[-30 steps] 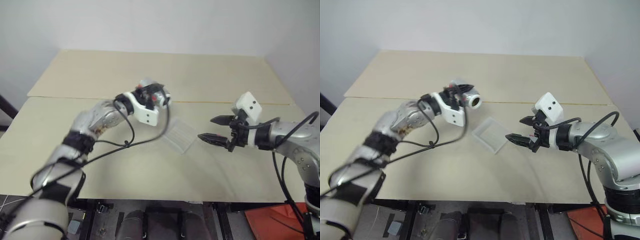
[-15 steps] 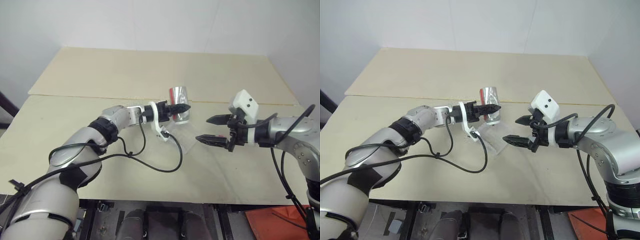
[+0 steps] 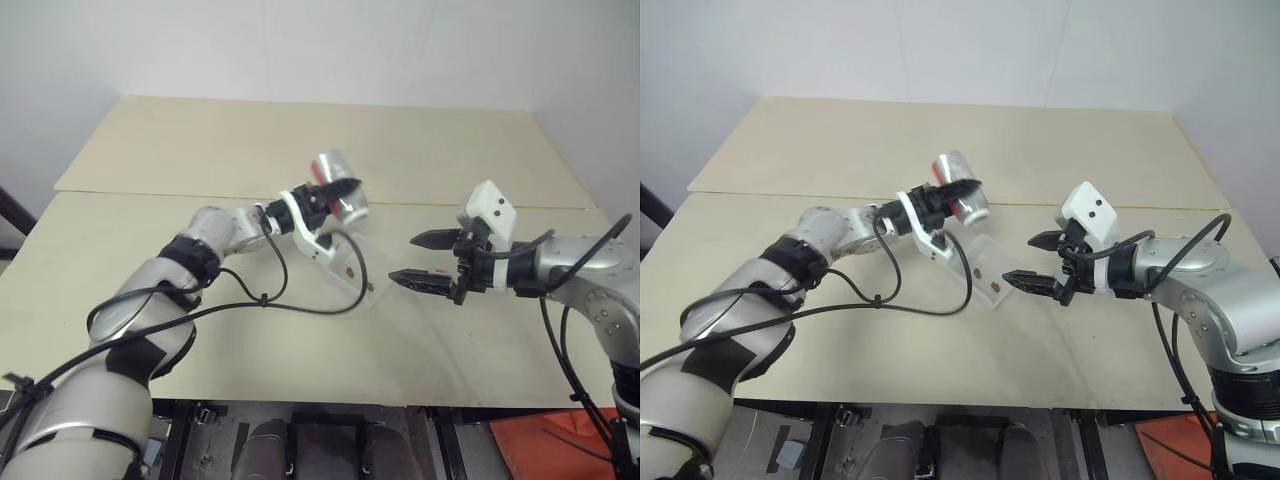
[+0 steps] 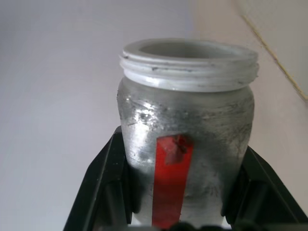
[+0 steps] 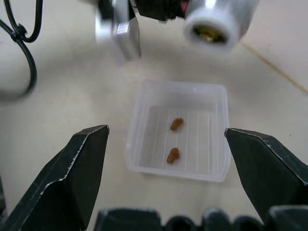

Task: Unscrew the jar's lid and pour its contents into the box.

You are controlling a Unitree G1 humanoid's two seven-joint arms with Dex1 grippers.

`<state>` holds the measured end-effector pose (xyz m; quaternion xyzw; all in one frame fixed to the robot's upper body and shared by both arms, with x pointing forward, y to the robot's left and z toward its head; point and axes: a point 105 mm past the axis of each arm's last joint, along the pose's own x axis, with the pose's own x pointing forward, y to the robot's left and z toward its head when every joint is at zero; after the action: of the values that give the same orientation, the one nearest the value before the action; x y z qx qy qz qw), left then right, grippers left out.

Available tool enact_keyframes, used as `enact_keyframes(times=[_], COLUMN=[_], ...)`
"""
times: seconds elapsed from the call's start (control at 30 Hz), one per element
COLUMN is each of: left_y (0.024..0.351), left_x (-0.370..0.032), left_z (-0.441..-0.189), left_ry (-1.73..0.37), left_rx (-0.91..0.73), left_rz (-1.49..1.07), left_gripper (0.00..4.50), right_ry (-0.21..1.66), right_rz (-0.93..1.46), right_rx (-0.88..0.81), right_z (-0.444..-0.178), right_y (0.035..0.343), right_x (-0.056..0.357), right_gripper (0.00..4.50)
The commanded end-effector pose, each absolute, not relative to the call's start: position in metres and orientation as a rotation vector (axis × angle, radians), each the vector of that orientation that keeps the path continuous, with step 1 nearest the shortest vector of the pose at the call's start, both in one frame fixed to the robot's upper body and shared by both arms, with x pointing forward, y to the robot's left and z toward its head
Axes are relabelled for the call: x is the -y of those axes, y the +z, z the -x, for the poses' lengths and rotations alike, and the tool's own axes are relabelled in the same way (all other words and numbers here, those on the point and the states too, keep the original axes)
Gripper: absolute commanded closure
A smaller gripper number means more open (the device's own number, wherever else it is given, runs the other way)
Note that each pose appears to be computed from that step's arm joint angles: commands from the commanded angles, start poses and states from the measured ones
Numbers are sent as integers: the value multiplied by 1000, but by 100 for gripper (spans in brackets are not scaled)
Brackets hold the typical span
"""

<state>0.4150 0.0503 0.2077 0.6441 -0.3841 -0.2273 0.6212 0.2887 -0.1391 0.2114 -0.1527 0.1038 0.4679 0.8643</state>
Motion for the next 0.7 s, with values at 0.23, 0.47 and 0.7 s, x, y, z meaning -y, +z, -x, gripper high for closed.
enact_keyframes(times=[0.23,0.47,0.7], left_y=[215,182,159], left_x=[-116,-129,-134], left_z=[-406,-389,-386], left_ry=[-629,-648,-603], left_rx=[290,169,191], left_rz=[-280,-103,-47], left_gripper=[259,259,259], right_ry=[972,971,967], right_rz=[374,375,381], right_rx=[-48,-45,-52], right_z=[-290,-289,-286], right_y=[230,230,229], right_x=[144,146,147], right_gripper=[3,3,3])
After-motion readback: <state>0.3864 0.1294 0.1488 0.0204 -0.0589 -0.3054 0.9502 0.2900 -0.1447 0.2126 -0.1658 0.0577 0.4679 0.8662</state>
